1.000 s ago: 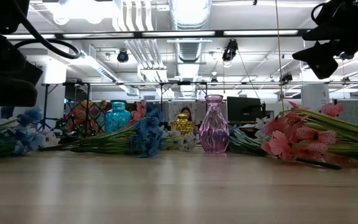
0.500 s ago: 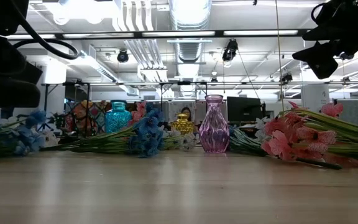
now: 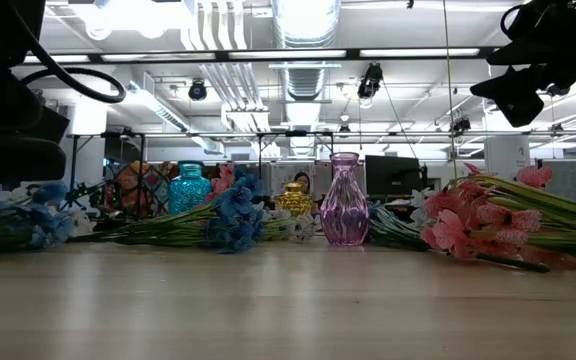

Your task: Sort flowers into vase by color

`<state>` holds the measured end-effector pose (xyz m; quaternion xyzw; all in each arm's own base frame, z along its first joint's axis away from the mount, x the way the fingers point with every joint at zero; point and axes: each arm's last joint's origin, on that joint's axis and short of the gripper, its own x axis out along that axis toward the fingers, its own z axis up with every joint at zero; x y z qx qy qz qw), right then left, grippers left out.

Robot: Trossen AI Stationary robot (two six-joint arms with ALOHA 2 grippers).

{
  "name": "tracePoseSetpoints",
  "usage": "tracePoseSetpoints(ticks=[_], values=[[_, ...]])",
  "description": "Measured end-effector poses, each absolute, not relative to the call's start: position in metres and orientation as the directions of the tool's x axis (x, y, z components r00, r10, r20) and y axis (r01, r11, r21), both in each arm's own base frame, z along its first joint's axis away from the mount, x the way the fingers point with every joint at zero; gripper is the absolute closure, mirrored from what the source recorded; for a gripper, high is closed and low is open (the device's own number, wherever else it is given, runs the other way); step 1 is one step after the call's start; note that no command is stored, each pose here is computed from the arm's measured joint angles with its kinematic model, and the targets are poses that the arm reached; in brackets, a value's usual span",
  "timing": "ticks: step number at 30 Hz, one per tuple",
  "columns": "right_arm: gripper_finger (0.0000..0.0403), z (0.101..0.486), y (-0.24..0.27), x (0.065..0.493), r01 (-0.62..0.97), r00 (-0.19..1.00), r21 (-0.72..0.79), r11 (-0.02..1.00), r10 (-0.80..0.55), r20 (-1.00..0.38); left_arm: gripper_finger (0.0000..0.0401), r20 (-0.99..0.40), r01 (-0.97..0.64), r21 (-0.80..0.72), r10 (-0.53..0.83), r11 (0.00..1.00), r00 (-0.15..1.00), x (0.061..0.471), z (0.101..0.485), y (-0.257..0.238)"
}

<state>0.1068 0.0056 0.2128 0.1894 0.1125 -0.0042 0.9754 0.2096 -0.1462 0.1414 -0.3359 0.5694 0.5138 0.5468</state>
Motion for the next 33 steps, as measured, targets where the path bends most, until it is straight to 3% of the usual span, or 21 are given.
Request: tracePoseSetpoints(ticks=[11,23,28,33], values=[[0.0193,0.213,0.006,0.107,0.051,0.975,0.369,0.928,0.034,-0.221,0.0391,-0.971,-0.946,0.207,0.172,0.249,-0.167,0.209,0.139,-0.146],[0.0193,0.213,0.006,0.107,0.048,0.975,0.369,0.928,0.037,-0.221,0.0399,-0.962,-0.915,0.246,0.193,0.319,-0.192,0.216,0.169,-0.157],[0.0193,0.213,0.006,0.107,0.046,0.975,0.37,0.928,0.039,-0.219,0.04,-0.978,-0.876,0.184,0.174,0.446,-0.117,0.223,0.192,-0.17],[0.0193,0.213,0.006,0.107,0.045,0.975,0.37,0.928,0.039,-0.218,0.04,-0.978,-0.775,0.027,0.177,0.631,0.109,0.236,0.227,-0.183]])
